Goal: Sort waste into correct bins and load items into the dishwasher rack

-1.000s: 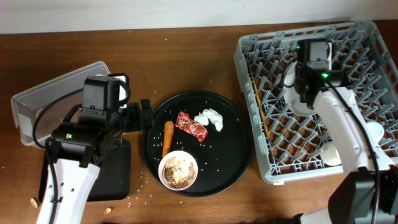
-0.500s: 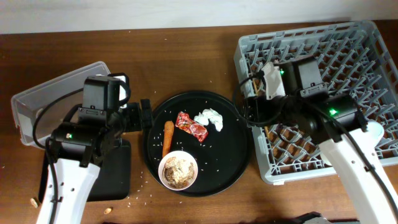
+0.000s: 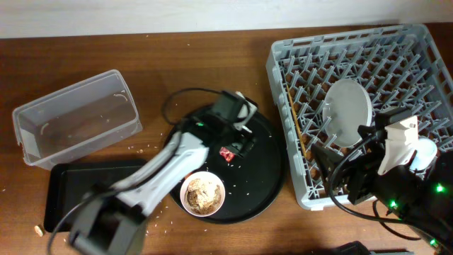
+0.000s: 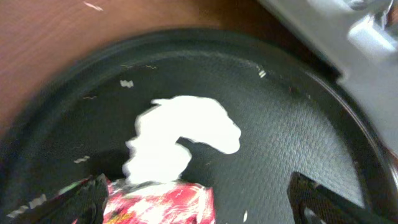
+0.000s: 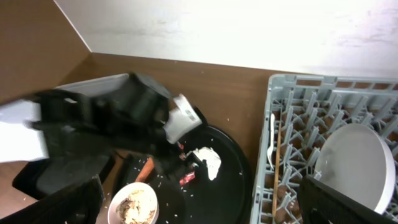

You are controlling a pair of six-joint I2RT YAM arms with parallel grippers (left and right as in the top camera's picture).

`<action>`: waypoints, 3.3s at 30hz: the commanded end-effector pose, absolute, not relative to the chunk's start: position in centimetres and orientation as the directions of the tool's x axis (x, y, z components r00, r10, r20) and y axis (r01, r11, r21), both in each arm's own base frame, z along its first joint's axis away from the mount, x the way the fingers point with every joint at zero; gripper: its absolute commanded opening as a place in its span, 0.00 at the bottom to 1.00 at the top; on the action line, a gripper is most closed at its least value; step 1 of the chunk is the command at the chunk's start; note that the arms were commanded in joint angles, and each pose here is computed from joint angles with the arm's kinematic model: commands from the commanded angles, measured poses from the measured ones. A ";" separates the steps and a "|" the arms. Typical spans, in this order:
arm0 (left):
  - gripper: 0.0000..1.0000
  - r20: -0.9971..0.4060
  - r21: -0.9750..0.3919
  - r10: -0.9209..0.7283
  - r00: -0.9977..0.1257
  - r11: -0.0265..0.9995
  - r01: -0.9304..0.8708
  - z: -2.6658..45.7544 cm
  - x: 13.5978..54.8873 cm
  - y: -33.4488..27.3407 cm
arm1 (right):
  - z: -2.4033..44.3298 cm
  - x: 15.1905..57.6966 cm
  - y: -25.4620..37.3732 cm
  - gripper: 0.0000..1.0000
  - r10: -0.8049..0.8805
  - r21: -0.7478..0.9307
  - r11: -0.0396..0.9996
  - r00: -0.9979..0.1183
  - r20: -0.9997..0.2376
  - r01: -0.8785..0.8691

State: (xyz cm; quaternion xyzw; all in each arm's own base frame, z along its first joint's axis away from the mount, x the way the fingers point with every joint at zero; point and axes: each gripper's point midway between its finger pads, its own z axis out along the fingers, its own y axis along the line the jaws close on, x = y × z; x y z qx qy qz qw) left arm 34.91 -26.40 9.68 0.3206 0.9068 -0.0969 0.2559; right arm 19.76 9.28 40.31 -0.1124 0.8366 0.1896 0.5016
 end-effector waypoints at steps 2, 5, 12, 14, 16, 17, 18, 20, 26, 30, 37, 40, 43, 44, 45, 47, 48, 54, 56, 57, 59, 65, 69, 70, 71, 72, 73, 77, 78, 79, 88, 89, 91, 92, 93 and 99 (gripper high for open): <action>0.74 -0.484 0.047 0.640 -0.597 0.701 0.712 2.5 35.9 -29.0 | 40.4 19.9 9.2 0.99 -0.004 0.193 0.906 -0.465 -0.885 -0.377; 0.52 -0.470 0.122 0.644 -0.603 0.724 0.679 1.6 37.0 -27.9 | 40.4 19.9 9.2 0.99 -0.004 0.193 0.906 -0.465 -0.885 -0.377; 0.00 -0.465 0.150 0.642 -0.609 0.735 0.661 1.4 37.8 -27.6 | 40.4 19.9 9.2 0.99 -0.004 0.193 0.906 -0.465 -0.885 -0.377; 0.00 -0.559 0.157 0.608 -0.564 0.746 0.647 8.4 38.5 -28.1 | 40.4 19.9 9.2 0.99 -0.004 0.193 0.906 -0.465 -0.885 -0.377; 0.00 -0.640 0.186 0.565 -0.520 0.771 0.609 15.5 38.2 -26.7 | 40.4 19.9 9.2 0.99 -0.004 0.193 0.906 -0.465 -0.885 -0.377; 0.00 -0.658 0.218 0.549 -0.516 0.794 0.568 17.7 38.2 -25.1 | 40.4 19.9 9.2 0.99 -0.004 0.193 0.906 -0.465 -0.885 -0.377; 0.00 -0.665 0.270 0.529 -0.527 0.828 0.491 19.8 38.6 -22.2 | 40.4 19.9 9.2 0.99 -0.004 0.193 0.906 -0.465 -0.885 -0.377; 0.00 -0.642 0.403 0.443 -0.626 0.889 0.216 22.4 40.3 -11.8 | 40.4 19.9 9.2 0.99 -0.004 0.193 0.906 -0.464 -0.886 -0.377; 0.55 -0.639 0.200 -0.033 -0.769 0.957 -0.208 20.0 41.2 8.2 | 40.4 19.9 9.2 0.99 -0.004 0.193 0.906 -0.465 -0.885 -0.377; 0.72 -0.623 -0.068 0.035 -0.782 0.993 0.099 18.8 41.5 -1.4 | 40.4 19.9 9.2 0.99 -0.004 0.193 0.906 -0.465 -0.885 -0.377; 0.60 -0.295 0.096 0.560 -0.774 0.824 0.559 1.5 34.9 -21.7 | 40.4 19.9 9.2 0.99 -0.004 0.193 0.906 -0.465 -0.885 -0.377; 0.57 -0.251 0.098 0.560 -0.790 0.826 0.554 -0.9 33.3 -23.3 | 40.4 19.9 9.2 0.99 -0.004 0.193 0.906 -0.465 -0.885 -0.377; 0.12 -0.237 0.098 0.567 -0.789 0.822 0.561 -1.3 32.7 -23.8 | 40.4 19.9 9.2 0.99 -0.004 0.193 0.906 -0.465 -0.885 -0.377; 0.01 -0.237 0.098 0.564 -0.791 0.824 0.558 -1.3 32.7 -23.8 | 40.4 19.9 9.2 0.99 -0.004 0.193 0.906 -0.464 -0.886 -0.377; 0.01 -0.244 0.110 0.559 -0.793 0.828 0.550 0.2 33.0 -23.7 | 40.4 19.9 9.2 0.99 -0.004 0.193 0.906 -0.465 -0.885 -0.377; 0.01 -0.306 0.146 0.539 -0.784 0.841 0.521 5.1 34.2 -23.2 | 40.4 19.9 9.2 0.98 -0.004 0.193 0.906 -0.465 -0.885 -0.377; 0.00 -0.346 0.153 0.527 -0.777 0.848 0.507 7.2 34.7 -23.0 | 40.4 19.9 9.2 0.99 -0.004 0.193 0.906 -0.465 -0.885 -0.377; 0.00 -0.487 0.272 0.455 -0.746 0.890 0.365 14.5 37.2 -19.1 | 40.4 19.9 9.2 0.99 -0.004 0.193 0.906 -0.465 -0.885 -0.377; 0.01 -0.599 0.267 0.345 -0.723 0.937 0.226 19.9 39.8 -13.1 | 40.4 19.9 9.2 0.99 -0.004 0.193 0.906 -0.465 -0.885 -0.377; 0.01 -0.628 0.264 0.271 -0.729 0.956 0.127 21.0 41.2 -9.0 | 40.4 19.9 9.2 0.99 -0.004 0.193 0.906 -0.465 -0.885 -0.377; 0.01 -0.679 0.218 0.111 -0.726 0.974 -0.054 21.6 43.9 -0.2 | 40.4 19.9 9.2 0.99 -0.004 0.193 0.906 -0.465 -0.885 -0.377; 0.67 -0.752 0.108 -0.088 -0.654 0.961 -0.254 24.1 43.8 10.3 | 40.4 19.9 9.2 0.99 -0.004 0.193 0.906 -0.465 -0.885 -0.377; 0.49 -0.574 -0.058 0.016 -0.819 0.997 0.060 21.7 37.6 -2.3 | 40.4 19.9 9.2 0.99 -0.004 0.193 0.906 -0.465 -0.885 -0.377; 0.49 -0.484 -0.086 0.038 -0.874 0.992 0.090 18.4 36.2 -5.2 | 40.4 19.9 9.2 0.99 -0.004 0.193 0.906 -0.465 -0.885 -0.377; 0.49 -0.388 -0.093 0.077 -0.918 0.988 0.122 14.5 34.3 -7.8 | 40.4 19.9 9.2 0.99 -0.004 0.193 0.906 -0.465 -0.885 -0.377; 0.50 -0.278 -0.100 0.097 -0.956 0.987 0.129 9.7 31.9 -10.1 | 40.4 19.9 9.2 0.99 -0.004 0.193 0.906 -0.465 -0.885 -0.377; 0.50 -0.244 -0.096 0.123 -0.962 0.984 0.150 7.7 31.0 -10.9 | 40.4 19.9 9.2 0.99 -0.004 0.193 0.906 -0.465 -0.885 -0.377; 0.44 -0.240 -0.055 0.202 -0.950 0.974 0.221 1.3 30.5 -12.8 | 40.4 19.9 9.2 0.99 -0.004 0.193 0.906 -0.465 -0.885 -0.377; 0.43 -0.235 -0.048 0.203 -0.951 0.974 0.220 0.5 30.8 -12.8 | 40.4 19.9 9.2 0.99 -0.004 0.193 0.906 -0.465 -0.885 -0.377; 0.42 -0.230 -0.041 0.204 -0.951 0.975 0.219 -0.3 31.0 -12.8 | 40.4 19.9 9.2 0.99 -0.004 0.193 0.906 -0.465 -0.885 -0.377; 0.15 -0.428 0.143 0.185 -0.885 0.980 0.136 12.9 32.0 -8.4 | 40.4 19.9 9.2 0.99 -0.004 0.193 0.906 -0.465 -0.885 -0.377; 0.13 -0.396 0.158 0.097 -0.913 0.987 0.037 13.2 30.5 -6.2 | 40.4 19.9 9.2 0.99 -0.004 0.193 0.906 -0.465 -0.885 -0.377; 0.13 -0.306 0.188 -0.181 -0.935 0.951 -0.246 12.4 27.2 -0.5 | 40.4 19.9 9.2 0.99 -0.004 0.193 0.906 -0.465 -0.885 -0.377; 0.13 -0.255 0.203 -0.341 -0.905 0.896 -0.395 10.4 25.3 2.8 | 40.4 19.9 9.2 0.99 -0.004 0.193 0.906 -0.465 -0.885 -0.377; 0.13 -0.210 0.202 -0.452 -0.867 0.847 -0.491 8.4 23.5 5.0 | 40.4 19.9 9.2 0.99 -0.004 0.193 0.906 -0.465 -0.885 -0.377; 0.54 -0.206 0.060 -0.748 -0.631 0.634 -0.771 6.1 21.9 11.5 | 40.4 19.9 9.2 0.99 -0.004 0.193 0.906 -0.465 -0.885 -0.377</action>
